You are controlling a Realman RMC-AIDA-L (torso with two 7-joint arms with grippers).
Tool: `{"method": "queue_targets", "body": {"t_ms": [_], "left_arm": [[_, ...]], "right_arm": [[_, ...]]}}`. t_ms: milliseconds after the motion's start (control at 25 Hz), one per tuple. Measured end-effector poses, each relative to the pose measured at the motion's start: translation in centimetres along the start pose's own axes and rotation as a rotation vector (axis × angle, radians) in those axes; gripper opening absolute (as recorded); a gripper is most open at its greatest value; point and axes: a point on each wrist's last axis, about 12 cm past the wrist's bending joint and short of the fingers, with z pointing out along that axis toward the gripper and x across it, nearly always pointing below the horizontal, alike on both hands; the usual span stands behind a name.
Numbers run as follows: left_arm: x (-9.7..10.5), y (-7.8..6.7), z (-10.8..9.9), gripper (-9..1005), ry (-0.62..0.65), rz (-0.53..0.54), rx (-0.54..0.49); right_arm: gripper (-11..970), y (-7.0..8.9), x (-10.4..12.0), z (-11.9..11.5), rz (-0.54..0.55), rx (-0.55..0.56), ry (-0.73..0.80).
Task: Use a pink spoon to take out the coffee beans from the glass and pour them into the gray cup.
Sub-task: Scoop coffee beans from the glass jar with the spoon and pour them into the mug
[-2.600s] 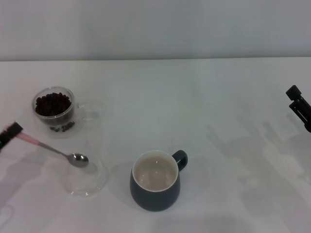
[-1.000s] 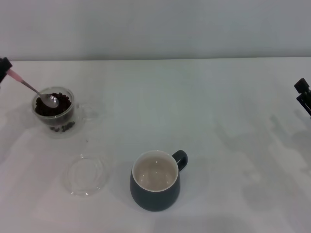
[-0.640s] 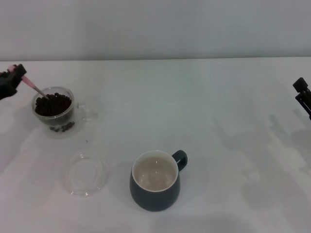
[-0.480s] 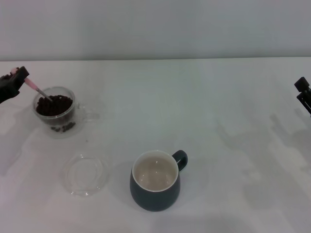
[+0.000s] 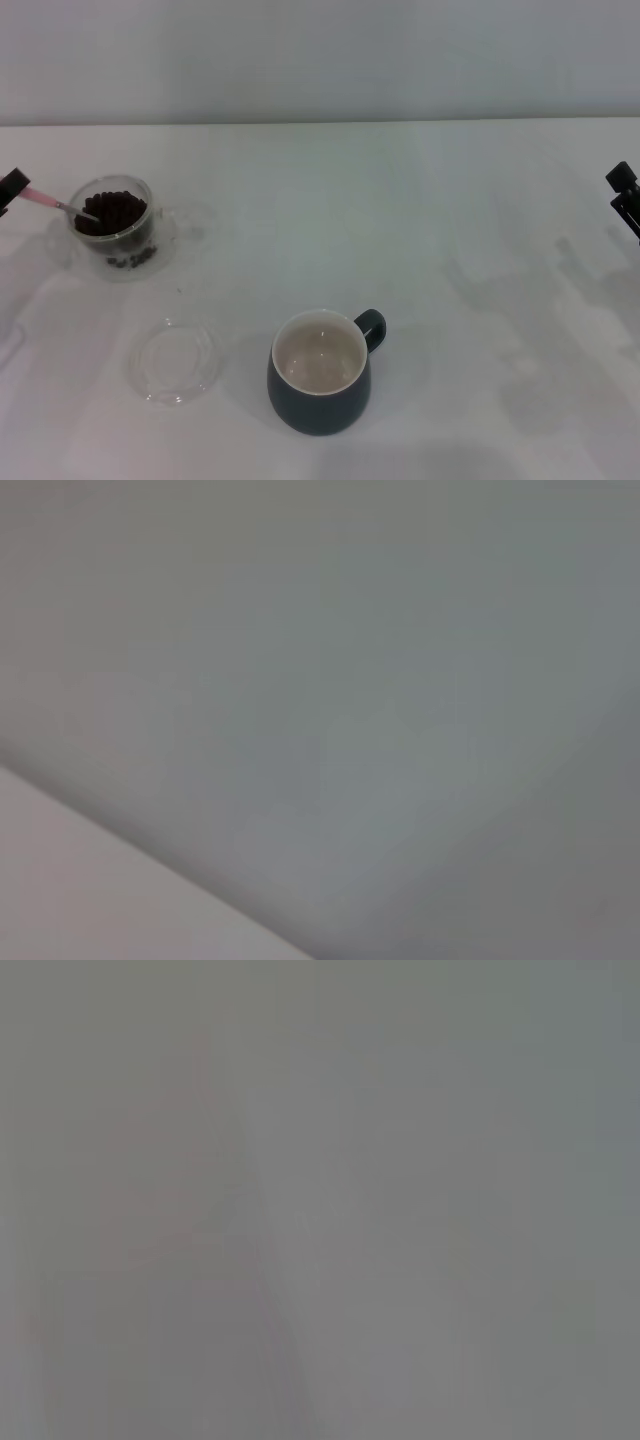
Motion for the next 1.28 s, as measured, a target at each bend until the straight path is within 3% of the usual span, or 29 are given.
{"method": "queue_targets", "body": {"t_ms": [840, 1280], "left_arm": [[-0.7, 0.2, -1.6, 136, -0.040, -0.132, 0.062], [-0.8, 1.1, -3.8, 136, -0.078, -0.232, 0.069]], "right_arm": [[861, 0.2, 0.1, 0.0, 0.009, -0.012, 0.002], [861, 0.4, 0.1, 0.1, 0.008, -0.021, 0.001]]}}
